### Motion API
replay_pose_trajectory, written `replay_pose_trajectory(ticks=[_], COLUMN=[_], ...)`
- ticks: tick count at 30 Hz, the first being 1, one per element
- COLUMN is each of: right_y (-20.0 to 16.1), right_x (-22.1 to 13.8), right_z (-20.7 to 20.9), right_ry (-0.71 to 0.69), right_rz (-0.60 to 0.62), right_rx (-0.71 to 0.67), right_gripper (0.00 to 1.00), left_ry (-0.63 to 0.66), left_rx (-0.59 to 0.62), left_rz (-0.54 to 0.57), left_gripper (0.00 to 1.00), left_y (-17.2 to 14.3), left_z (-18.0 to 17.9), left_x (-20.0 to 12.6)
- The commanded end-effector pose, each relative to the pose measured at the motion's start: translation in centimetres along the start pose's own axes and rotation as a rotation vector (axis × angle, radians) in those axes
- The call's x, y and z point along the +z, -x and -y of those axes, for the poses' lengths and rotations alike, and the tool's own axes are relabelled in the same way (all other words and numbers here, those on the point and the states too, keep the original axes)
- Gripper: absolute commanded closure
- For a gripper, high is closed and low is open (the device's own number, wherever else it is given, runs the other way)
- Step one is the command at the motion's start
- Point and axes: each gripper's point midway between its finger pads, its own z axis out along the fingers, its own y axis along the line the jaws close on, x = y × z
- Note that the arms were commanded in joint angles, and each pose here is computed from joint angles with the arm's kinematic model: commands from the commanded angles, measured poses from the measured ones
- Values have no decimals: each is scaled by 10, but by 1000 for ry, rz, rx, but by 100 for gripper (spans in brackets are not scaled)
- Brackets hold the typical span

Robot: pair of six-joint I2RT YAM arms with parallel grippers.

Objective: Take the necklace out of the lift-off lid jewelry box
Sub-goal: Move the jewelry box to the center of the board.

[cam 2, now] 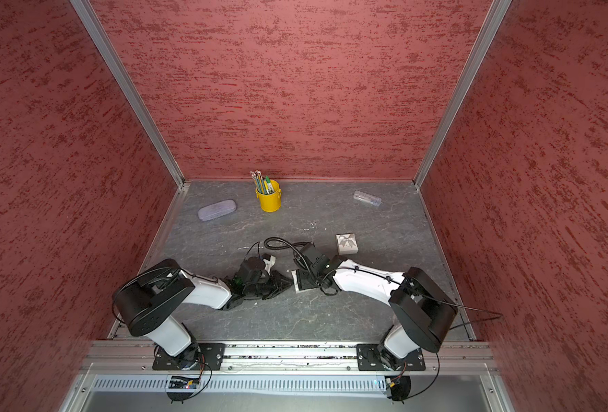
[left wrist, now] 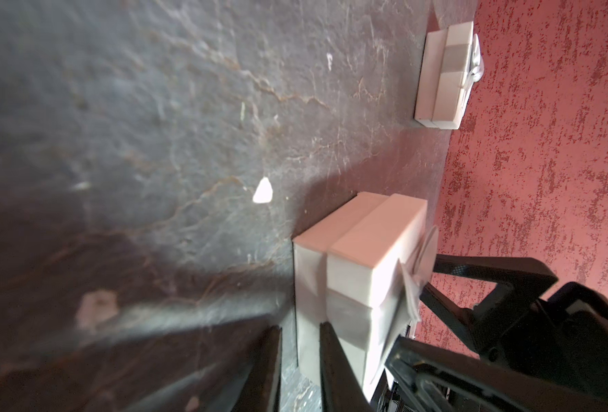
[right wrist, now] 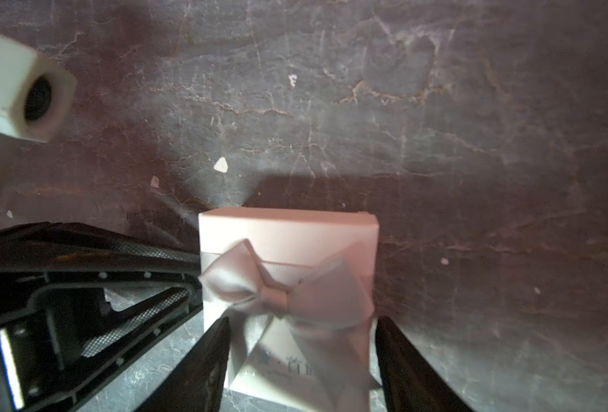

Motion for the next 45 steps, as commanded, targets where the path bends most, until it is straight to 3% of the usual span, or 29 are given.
replay_pose_trajectory(ticks=[1,5,8,16,25,37,42,45], right_y=[15,26,34,29,27,35,66,92], right_x=[-15,-29,-39,-21,4,27,16,-2], right_z=[-1,-1,1,8,22,35,38,40], right_ry=[-18,10,52,128,124,160,124,108], right_rz=[51,81,105,78,53,65,142,216], right_rx=[33,66,93,126,135,169,158,159], right_gripper=[32,33,35,55,64,73,72,69], left_ry=[-7,31,32,-18,-7,22,28,30], left_rx=[4,16,28,51,39,27,59,89], left_rz=[15,19,28,1,-35,-4,28,47], left_gripper=[74,62,59,63,69,74,73,65], left_y=[4,4,4,2,8,49,78,99], left_z=[2,0,3,24,23,9,12,22], left_x=[-10,-22,-28,-16,9,20,16,6])
